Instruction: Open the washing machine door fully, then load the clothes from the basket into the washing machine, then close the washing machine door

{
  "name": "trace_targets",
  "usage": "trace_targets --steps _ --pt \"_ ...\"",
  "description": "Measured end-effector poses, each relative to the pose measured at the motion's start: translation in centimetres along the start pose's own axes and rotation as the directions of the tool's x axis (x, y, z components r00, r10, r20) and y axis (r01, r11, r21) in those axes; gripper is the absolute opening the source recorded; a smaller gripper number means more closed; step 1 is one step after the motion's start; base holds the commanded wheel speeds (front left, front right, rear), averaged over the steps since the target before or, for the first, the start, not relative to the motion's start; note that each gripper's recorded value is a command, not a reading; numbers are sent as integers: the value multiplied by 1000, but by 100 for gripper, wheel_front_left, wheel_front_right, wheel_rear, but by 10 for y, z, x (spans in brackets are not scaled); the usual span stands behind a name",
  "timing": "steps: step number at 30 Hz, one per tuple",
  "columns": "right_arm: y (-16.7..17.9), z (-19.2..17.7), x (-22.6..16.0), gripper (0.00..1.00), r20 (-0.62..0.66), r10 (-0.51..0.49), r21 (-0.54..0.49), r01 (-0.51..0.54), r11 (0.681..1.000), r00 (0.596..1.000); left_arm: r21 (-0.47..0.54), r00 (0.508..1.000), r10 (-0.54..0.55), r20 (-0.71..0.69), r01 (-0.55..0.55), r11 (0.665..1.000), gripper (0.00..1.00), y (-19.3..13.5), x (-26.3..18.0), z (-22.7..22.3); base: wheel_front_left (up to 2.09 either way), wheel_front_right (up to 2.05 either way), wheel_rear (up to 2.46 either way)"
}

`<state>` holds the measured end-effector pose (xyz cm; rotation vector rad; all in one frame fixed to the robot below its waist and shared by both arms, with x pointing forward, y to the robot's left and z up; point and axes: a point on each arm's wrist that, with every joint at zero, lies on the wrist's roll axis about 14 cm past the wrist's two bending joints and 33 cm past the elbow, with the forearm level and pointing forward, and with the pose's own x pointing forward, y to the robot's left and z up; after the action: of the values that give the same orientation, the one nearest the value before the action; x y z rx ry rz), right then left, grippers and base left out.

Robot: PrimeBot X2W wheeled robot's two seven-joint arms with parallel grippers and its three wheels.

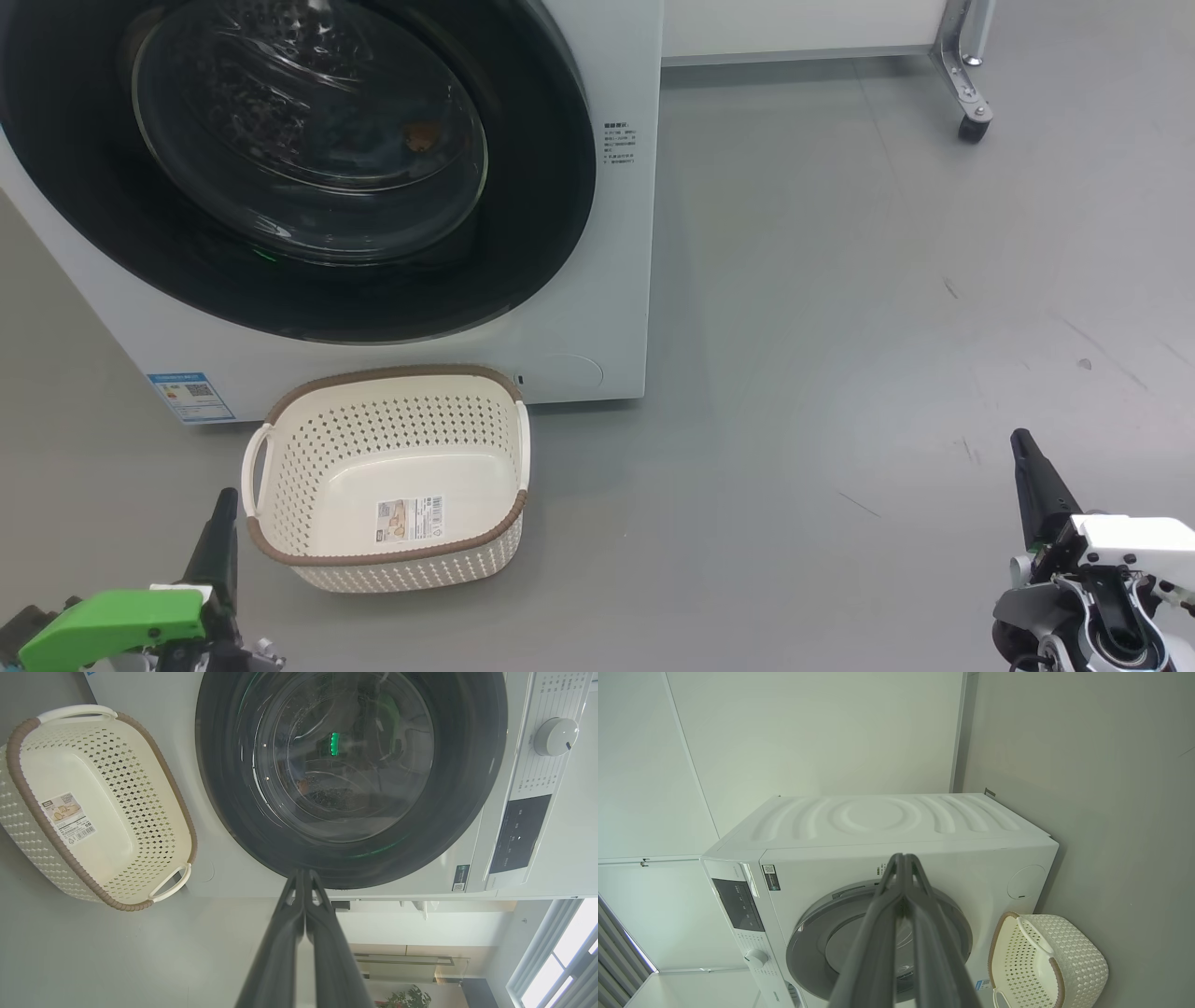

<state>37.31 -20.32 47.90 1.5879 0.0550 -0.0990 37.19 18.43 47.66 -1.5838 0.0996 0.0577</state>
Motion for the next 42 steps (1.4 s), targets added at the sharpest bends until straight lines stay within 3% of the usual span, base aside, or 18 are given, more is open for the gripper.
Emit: trace_targets --steps 42 --pt "-1 0 0 0 0 0 0 0 1000 1000 -1 1000 -1 0 1 1000 0 -1 1 1 0 0 0"
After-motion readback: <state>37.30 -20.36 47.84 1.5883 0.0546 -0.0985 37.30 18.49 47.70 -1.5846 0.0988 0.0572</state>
